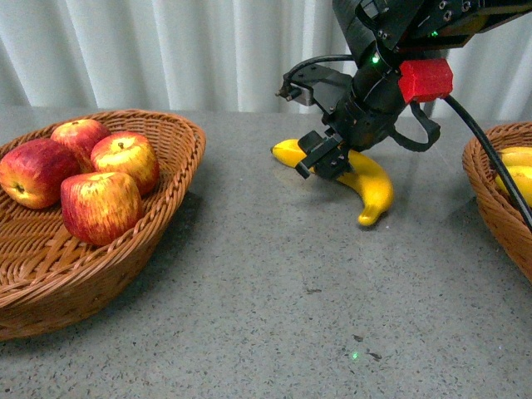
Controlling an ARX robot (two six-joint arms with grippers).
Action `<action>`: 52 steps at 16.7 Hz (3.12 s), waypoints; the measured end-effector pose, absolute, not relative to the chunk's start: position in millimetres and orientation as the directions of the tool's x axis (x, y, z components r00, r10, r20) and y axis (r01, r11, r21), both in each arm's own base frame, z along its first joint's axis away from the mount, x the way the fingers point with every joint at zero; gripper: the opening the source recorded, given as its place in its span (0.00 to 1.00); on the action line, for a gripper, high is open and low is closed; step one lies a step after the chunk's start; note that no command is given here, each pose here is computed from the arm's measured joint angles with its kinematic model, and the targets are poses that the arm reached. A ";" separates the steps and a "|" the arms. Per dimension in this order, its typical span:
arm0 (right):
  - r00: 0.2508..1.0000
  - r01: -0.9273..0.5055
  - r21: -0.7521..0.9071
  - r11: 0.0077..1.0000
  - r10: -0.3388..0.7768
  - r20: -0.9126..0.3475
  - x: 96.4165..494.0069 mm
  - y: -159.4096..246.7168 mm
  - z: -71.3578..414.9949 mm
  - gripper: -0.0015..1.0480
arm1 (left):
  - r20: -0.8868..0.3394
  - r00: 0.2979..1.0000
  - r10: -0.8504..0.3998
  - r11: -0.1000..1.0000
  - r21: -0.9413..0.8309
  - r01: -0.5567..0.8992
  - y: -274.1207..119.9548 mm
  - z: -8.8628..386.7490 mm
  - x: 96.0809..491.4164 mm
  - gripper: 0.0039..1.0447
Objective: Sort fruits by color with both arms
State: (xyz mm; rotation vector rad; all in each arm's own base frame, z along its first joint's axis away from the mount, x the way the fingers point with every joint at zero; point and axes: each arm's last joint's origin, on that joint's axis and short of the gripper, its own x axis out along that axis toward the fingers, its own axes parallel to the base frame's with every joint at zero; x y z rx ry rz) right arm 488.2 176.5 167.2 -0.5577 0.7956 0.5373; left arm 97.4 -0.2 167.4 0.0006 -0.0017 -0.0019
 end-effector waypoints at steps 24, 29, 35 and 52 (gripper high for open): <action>0.824 -0.377 -0.318 0.870 0.158 -0.543 327.7 -95.9 222.1 0.55 | 0.001 1.000 -0.002 1.000 0.001 0.002 -0.2 167.4 97.4 0.94; 0.884 -0.416 -0.279 0.866 0.312 -0.349 309.5 -68.1 264.4 0.93 | 0.002 1.000 -0.002 1.000 0.001 0.002 -0.2 167.4 97.4 0.94; 0.981 -0.195 -0.082 0.977 0.194 -0.017 221.9 -28.6 289.5 0.75 | 0.001 1.000 -0.002 1.000 0.001 0.002 -0.2 167.4 97.4 0.94; 1.000 -0.003 -0.010 1.000 0.003 -0.007 118.9 0.1 179.4 0.02 | 0.001 1.000 -0.002 1.000 0.001 0.002 -0.2 167.4 97.4 0.94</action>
